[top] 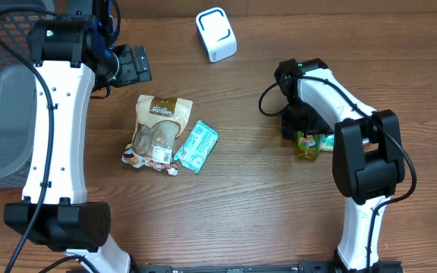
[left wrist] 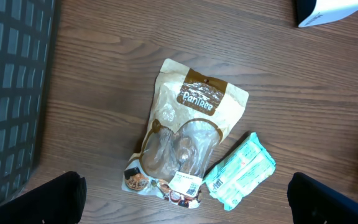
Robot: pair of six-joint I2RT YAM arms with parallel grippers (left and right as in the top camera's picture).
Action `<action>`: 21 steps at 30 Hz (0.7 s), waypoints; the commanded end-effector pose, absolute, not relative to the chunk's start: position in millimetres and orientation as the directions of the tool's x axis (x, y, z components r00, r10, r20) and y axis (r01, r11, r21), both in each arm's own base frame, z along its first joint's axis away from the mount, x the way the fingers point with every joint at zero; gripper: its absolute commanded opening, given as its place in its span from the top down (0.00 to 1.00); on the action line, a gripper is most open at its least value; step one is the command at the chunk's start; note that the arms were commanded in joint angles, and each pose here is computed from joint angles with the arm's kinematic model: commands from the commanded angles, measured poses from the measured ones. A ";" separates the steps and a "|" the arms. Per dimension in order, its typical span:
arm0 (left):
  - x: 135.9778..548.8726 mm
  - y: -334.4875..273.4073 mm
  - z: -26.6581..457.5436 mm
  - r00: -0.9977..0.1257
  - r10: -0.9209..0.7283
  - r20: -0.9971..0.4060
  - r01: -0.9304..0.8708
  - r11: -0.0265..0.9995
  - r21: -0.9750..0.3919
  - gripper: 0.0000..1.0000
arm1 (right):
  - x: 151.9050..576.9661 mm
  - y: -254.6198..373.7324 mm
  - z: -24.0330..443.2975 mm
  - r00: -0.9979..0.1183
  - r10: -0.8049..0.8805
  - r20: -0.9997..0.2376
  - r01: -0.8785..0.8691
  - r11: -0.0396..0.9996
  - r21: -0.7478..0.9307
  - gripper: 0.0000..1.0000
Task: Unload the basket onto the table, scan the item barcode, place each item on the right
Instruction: 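Carry the bottle right and set it down near the green jar, then move the right gripper left and grasp the Kleenex pack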
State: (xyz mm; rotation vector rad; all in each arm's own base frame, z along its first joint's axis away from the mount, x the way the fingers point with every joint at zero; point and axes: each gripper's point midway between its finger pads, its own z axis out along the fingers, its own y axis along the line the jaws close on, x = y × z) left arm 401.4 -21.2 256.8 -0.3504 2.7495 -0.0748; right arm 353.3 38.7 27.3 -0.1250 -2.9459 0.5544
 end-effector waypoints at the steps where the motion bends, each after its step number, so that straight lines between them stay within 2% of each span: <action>1: 403.9 -24.8 261.2 -0.900 -0.236 -0.366 -0.213 0.972 -0.103 0.00 | 374.4 43.0 54.0 -0.993 0.113 0.041 0.090 0.924 -0.372 0.17; 6: 403.9 -24.8 261.2 -0.900 -0.236 -0.366 -0.213 0.972 -0.103 0.00 | 382.2 74.5 87.8 -0.997 0.078 0.000 0.074 0.936 -0.344 0.17; 10: 403.9 -24.8 261.2 -0.900 -0.236 -0.366 -0.213 0.972 -0.103 0.01 | 380.2 134.2 94.6 -1.000 0.023 0.001 0.022 0.985 -0.170 0.15; 11: 403.9 -24.8 261.2 -0.900 -0.236 -0.366 -0.213 0.972 -0.103 0.01 | 378.2 150.8 93.2 -1.000 0.011 0.008 0.010 0.994 -0.111 0.13; 12: 403.9 -24.8 261.2 -0.900 -0.236 -0.366 -0.213 0.972 -0.103 0.01 | 376.0 169.7 92.2 -1.000 -0.003 0.015 -0.003 0.999 -0.040 0.00; 16: 403.9 -24.8 261.2 -0.900 -0.236 -0.366 -0.213 0.972 -0.103 0.01 | 367.9 230.9 92.9 -0.998 -0.056 0.037 -0.047 0.977 0.206 0.00; 18: 403.9 -24.8 261.2 -0.900 -0.236 -0.366 -0.213 0.972 -0.103 0.01 | 366.9 246.5 94.8 -0.997 -0.076 0.026 -0.067 0.966 0.250 0.00; 21: 403.9 -24.8 261.2 -0.900 -0.236 -0.366 -0.213 0.972 -0.103 0.01 | 365.9 261.9 95.1 -0.996 -0.092 0.001 -0.089 0.960 0.264 0.11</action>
